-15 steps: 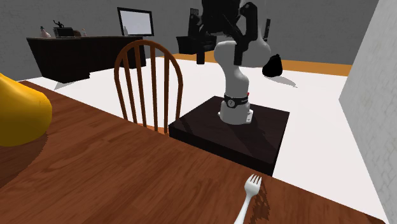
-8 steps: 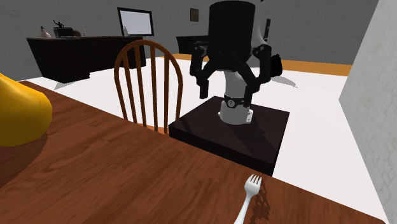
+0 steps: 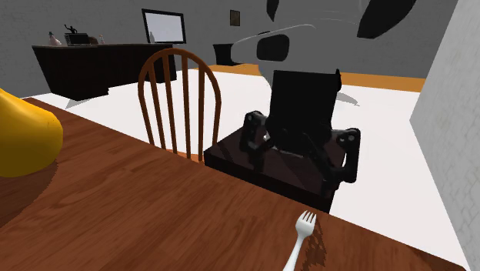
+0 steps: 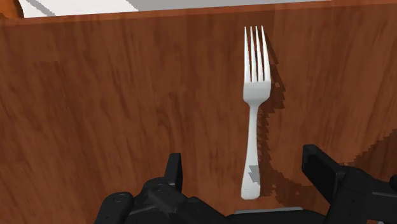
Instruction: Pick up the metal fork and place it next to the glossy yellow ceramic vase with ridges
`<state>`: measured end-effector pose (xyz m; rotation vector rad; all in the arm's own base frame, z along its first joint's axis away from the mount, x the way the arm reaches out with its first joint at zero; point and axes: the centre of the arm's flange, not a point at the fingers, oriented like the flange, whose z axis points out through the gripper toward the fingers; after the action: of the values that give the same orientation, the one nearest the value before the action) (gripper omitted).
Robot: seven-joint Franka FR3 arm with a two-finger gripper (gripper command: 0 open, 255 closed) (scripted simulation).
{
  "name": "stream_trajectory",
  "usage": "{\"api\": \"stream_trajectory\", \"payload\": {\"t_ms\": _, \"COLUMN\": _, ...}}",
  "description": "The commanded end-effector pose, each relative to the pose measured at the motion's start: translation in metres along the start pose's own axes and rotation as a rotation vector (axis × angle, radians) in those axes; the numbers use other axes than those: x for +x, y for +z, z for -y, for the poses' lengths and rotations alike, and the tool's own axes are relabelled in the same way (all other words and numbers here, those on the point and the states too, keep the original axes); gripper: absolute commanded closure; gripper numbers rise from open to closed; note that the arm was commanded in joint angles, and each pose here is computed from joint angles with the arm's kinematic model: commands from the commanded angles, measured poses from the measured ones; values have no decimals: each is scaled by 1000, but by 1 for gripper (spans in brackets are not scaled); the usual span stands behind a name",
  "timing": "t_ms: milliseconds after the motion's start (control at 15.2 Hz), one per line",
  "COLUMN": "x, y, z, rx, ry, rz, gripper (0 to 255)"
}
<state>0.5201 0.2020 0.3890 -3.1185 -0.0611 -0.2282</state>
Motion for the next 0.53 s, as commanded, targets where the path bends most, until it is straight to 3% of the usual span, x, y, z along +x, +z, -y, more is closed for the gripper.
{"api": "stream_trajectory", "payload": {"t_ms": 0, "x": 11, "y": 21, "z": 15, "rx": -8, "ry": -18, "rz": 0, "gripper": 0}}
{"api": "stream_trajectory", "payload": {"t_ms": 462, "x": 23, "y": 65, "z": 32, "rx": -17, "ry": -39, "rz": 1, "gripper": 0}}
